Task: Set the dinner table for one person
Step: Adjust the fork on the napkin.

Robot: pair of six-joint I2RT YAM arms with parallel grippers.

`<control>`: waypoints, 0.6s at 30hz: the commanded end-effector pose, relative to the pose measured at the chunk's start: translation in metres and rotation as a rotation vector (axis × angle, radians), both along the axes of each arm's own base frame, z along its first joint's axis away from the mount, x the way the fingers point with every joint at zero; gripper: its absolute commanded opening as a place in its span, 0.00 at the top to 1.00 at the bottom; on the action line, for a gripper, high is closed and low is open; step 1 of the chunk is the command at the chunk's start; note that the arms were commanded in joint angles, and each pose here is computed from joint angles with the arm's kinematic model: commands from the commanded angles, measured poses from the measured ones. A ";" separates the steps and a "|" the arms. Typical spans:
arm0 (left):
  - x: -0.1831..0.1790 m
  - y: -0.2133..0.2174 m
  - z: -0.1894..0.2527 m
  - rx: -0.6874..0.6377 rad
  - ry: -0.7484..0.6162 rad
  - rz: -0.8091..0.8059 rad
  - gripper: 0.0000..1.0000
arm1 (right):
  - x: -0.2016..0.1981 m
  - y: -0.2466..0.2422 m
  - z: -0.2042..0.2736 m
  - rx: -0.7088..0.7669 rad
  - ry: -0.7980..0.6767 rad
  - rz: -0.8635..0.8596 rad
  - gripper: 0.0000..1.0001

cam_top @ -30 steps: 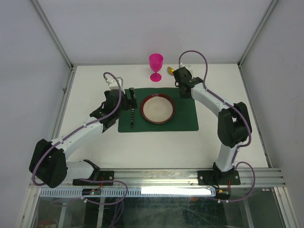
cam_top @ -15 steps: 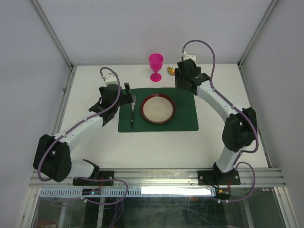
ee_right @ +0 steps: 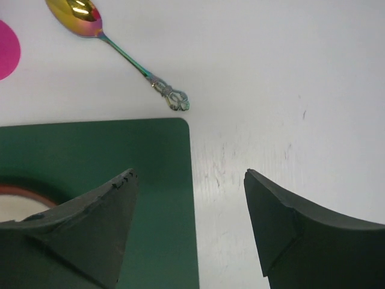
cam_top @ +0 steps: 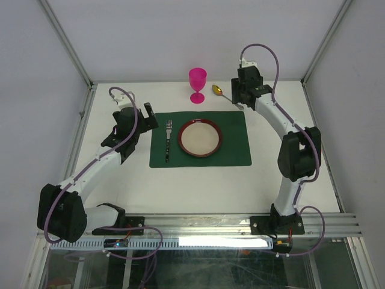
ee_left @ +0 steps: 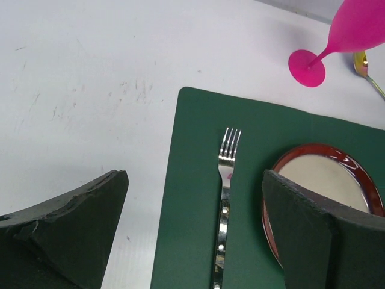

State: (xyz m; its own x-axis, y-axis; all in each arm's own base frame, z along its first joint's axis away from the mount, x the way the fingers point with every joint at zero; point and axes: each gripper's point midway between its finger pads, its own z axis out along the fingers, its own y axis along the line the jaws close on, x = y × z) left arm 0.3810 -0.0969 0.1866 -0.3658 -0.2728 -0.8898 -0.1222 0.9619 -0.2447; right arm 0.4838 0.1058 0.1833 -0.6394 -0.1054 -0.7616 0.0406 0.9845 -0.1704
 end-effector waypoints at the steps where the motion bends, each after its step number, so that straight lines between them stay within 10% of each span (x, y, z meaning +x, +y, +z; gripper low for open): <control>1: 0.000 -0.004 0.027 -0.052 -0.080 -0.012 0.01 | 0.043 -0.012 0.009 0.038 -0.075 0.102 0.26; 18: -0.006 0.004 0.013 -0.047 -0.059 0.010 0.01 | 0.123 0.008 -0.046 0.151 0.000 0.496 0.26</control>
State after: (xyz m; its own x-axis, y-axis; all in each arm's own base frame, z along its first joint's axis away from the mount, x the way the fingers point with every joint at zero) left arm 0.3717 -0.0968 0.1830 -0.3683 -0.2962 -0.8813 -0.1189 0.9551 -0.2713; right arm 0.5870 0.1121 0.1106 -0.6229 -0.2870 -0.7278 -0.3679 0.9284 -0.0512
